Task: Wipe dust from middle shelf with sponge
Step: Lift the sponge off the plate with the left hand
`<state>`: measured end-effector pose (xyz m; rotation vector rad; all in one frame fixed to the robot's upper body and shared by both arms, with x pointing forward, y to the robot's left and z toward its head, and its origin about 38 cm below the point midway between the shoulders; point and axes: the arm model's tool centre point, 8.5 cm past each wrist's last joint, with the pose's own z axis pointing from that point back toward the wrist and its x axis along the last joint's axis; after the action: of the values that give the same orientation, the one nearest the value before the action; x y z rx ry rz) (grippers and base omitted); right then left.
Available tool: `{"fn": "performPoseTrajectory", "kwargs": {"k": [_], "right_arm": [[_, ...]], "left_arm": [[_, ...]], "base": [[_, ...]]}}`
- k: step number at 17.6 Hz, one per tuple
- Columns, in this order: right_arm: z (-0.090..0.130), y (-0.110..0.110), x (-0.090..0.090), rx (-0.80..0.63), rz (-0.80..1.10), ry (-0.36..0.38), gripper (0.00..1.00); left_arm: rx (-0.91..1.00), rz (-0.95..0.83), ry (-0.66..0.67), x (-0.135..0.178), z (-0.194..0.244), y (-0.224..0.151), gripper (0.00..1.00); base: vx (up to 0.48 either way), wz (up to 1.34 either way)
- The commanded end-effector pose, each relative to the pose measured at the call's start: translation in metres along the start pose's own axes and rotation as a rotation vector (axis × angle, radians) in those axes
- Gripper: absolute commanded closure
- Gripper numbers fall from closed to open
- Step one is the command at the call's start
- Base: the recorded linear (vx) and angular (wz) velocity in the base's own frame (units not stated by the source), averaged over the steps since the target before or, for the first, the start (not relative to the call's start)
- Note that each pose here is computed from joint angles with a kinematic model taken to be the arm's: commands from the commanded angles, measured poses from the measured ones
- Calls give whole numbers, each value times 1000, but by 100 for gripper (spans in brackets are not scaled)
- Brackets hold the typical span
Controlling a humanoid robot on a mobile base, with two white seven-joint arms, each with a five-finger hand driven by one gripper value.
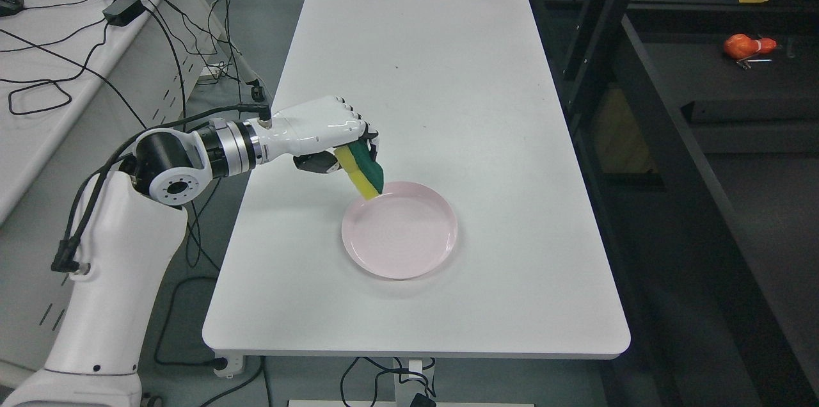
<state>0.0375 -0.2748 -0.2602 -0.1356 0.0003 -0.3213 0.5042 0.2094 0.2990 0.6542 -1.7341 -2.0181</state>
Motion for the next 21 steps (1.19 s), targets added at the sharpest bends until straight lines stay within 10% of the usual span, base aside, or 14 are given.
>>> {"fn": "performPoseTrajectory", "kwargs": {"k": [1,21], "right_arm": [[0,-10,10,-14,-3,-22,0],[0,-10,10,-14,-3,-22,0]], "left_arm": [[165,33,110,-34,68,26,100],[165,43,101,-30,64,20,99]], "base": [[0,0],[-46,-25]]}}
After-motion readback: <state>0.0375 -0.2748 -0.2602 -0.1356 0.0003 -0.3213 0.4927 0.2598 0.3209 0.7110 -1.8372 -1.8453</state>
